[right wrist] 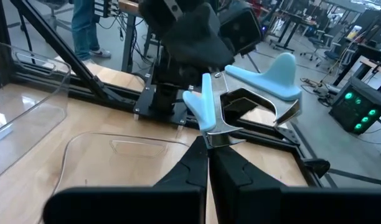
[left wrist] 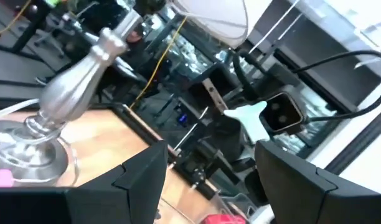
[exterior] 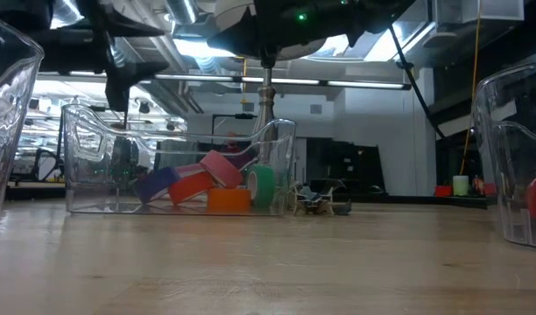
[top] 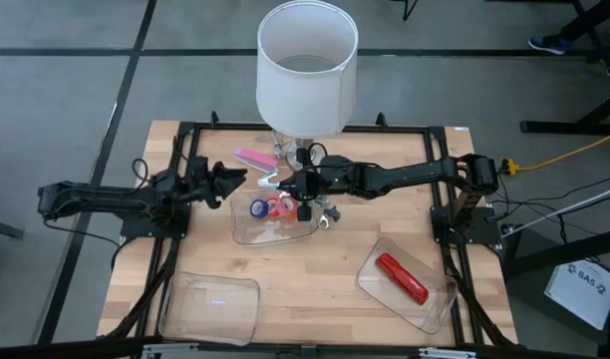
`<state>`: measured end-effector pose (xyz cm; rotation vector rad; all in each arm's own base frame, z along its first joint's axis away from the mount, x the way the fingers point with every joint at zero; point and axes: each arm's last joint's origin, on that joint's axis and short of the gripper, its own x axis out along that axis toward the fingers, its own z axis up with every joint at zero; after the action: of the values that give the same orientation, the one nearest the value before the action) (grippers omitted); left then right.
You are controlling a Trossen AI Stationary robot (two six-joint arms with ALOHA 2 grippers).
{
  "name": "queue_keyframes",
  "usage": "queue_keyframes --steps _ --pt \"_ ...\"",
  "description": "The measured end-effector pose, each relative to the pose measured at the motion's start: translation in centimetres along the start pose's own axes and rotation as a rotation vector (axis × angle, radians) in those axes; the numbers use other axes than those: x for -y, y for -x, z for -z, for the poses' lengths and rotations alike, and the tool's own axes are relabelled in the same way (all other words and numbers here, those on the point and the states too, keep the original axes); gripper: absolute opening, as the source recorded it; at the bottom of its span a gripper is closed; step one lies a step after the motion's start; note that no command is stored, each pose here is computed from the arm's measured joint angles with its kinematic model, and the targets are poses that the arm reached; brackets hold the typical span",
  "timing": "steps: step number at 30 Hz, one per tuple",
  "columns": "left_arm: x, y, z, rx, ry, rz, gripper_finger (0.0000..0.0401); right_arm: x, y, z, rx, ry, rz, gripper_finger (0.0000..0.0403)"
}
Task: Pick and place Stapler, Stapler remover, tape
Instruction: Put the bottom blue staple remover into the bottom left transparent bin
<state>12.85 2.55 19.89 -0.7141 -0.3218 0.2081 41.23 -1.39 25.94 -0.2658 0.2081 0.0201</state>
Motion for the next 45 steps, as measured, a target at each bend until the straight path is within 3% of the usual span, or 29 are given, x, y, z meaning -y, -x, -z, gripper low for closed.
queue_keyframes --steps 14,21,26,35,45 --pt "2.2 -4.2 -1.0 -0.112 -0.112 0.089 0.0239 0.0 0.0 -0.1 0.014 0.002 0.004 0.0006" --pt "2.2 -5.6 -0.7 -0.144 -0.104 0.087 0.0234 0.0 0.0 -0.1 0.014 0.004 0.004 0.0006" --pt "2.3 -5.9 -0.6 -0.126 -0.057 0.106 0.0183 0.0 0.0 -0.1 0.011 0.003 0.003 0.0006" --pt "2.2 -6.0 -0.4 -0.14 0.0 0.097 0.0042 0.0 -0.4 0.4 -0.004 0.004 0.007 0.0006" --pt "2.1 -6.0 -0.4 -0.156 -0.026 0.109 0.0037 -0.1 -0.5 0.6 -0.01 -0.007 -0.001 0.0033"
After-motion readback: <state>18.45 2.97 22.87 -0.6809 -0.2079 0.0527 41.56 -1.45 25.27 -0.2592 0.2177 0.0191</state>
